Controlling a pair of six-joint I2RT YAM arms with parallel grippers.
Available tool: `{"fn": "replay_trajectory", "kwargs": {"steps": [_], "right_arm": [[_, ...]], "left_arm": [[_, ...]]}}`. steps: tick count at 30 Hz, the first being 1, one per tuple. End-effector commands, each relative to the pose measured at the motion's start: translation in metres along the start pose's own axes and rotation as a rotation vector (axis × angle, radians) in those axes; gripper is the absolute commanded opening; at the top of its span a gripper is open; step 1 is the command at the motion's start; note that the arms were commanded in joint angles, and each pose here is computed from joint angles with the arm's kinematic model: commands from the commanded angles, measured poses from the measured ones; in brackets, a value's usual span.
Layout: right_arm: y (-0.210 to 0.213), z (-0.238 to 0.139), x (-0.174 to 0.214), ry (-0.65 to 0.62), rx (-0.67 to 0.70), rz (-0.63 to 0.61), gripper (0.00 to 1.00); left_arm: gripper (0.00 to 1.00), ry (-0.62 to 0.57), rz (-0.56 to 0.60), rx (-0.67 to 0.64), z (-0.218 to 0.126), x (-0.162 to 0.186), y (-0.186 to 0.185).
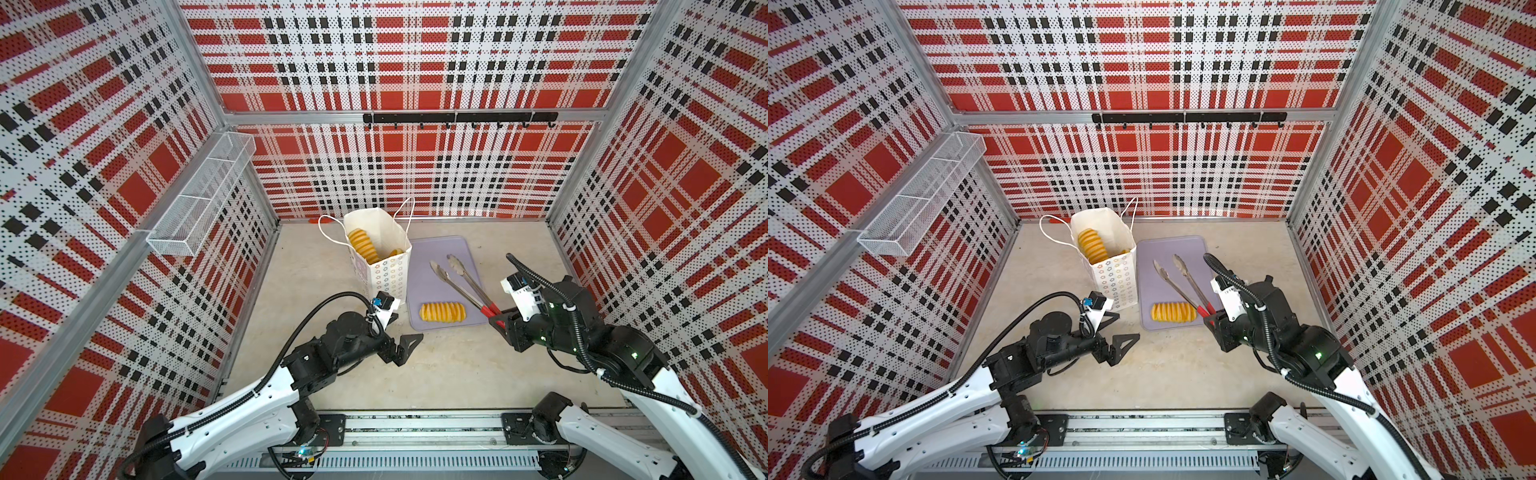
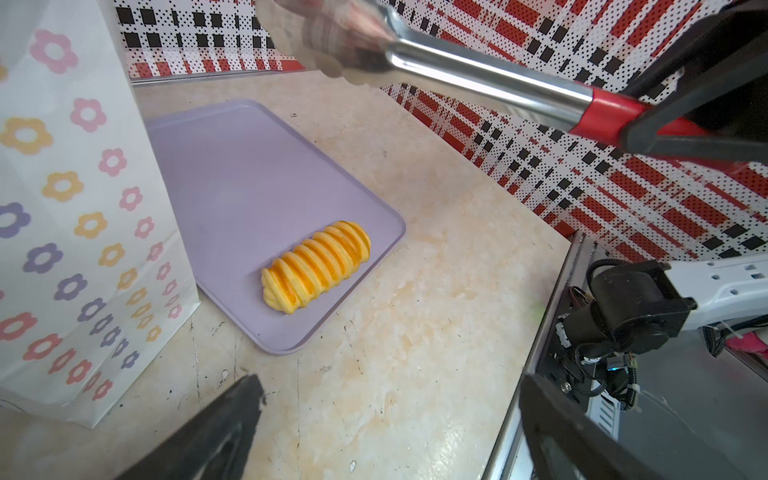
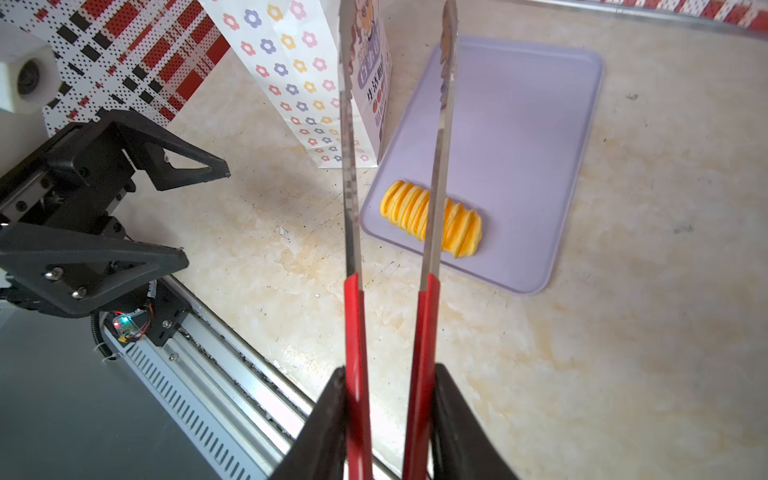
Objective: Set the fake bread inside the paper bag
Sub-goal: 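Withdraw the open tongs from the bag toward the tray, then lower the right tongs onto the last striped roll on the tray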
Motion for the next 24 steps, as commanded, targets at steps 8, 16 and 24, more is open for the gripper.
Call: {"fn": "replay_trajectory", "kwargs": {"steps": [8, 16, 24], "right_arm": [[-0.013, -0.012, -0.017, 0.011, 0.128, -0.408, 0.34], [-0.021, -0.011, 0.004, 0.15, 0.155, -0.592, 0.34], [-0.026, 0.0, 0.034, 0.286, 0.132, -0.705, 0.36]], "left_arm": [[1.0, -0.06, 0.035, -0.01, -0.009, -0.015, 0.001], [1.0, -0.011, 0.045, -0.021, 0.001, -0.009, 0.004], [1.0, 0.026, 0.04, -0.011, 0.012, -0.005, 0.008]]}}
Point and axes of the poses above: each gripper's point midway between its finger pads, its own z axis out along the fingers, its own y axis along the line the jaws close on, x = y × z, the point moved 5 cm from there along -z, back along the fingers, and after that the axes turned 6 degrees about -z, right-handed, at the moved point
